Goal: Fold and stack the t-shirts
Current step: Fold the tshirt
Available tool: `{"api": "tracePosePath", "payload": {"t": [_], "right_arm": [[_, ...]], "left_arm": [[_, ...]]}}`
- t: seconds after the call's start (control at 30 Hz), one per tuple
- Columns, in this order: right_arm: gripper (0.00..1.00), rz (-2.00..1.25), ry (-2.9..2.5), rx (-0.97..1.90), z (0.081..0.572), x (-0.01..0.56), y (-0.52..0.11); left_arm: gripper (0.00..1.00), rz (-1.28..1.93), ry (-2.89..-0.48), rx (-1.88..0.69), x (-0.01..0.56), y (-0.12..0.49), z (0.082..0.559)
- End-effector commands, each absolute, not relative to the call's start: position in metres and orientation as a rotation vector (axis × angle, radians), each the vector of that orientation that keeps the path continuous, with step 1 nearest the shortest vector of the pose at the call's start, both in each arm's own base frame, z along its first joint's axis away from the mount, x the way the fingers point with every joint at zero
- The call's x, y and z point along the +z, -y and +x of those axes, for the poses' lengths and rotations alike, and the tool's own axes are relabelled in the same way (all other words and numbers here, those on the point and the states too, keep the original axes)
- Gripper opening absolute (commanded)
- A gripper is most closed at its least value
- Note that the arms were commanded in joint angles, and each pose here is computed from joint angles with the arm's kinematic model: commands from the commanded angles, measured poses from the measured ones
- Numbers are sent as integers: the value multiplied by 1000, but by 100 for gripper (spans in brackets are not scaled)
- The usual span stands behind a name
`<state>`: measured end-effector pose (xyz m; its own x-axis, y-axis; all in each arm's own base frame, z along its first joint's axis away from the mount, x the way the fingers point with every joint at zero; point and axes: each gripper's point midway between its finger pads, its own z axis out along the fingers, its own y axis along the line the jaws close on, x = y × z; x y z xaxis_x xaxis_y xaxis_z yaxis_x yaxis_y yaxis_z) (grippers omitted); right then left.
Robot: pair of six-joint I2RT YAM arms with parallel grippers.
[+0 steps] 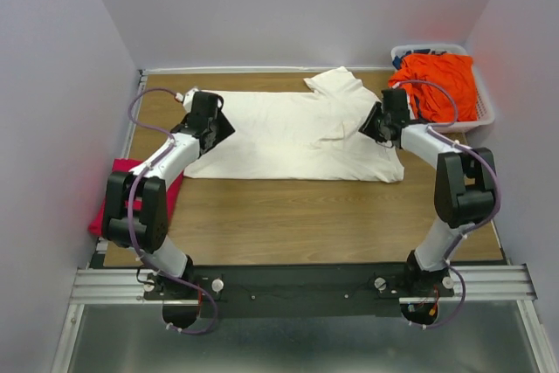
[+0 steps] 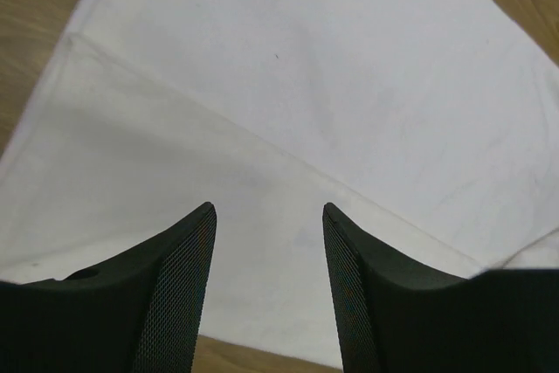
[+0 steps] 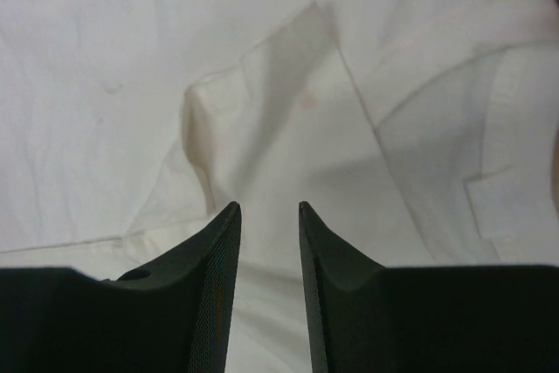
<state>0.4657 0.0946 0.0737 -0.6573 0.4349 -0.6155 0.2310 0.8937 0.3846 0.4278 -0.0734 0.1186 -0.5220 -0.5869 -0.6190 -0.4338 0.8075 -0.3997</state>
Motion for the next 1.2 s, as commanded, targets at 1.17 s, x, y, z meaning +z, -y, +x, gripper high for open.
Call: {"api": "tracePosePath", "payload": {"t": [1.17], "right_arm": [[42,706,-2437,-96,328,46,-2]], "left_arm": [[58,-519,-2531,-383,24,135,372]]}}
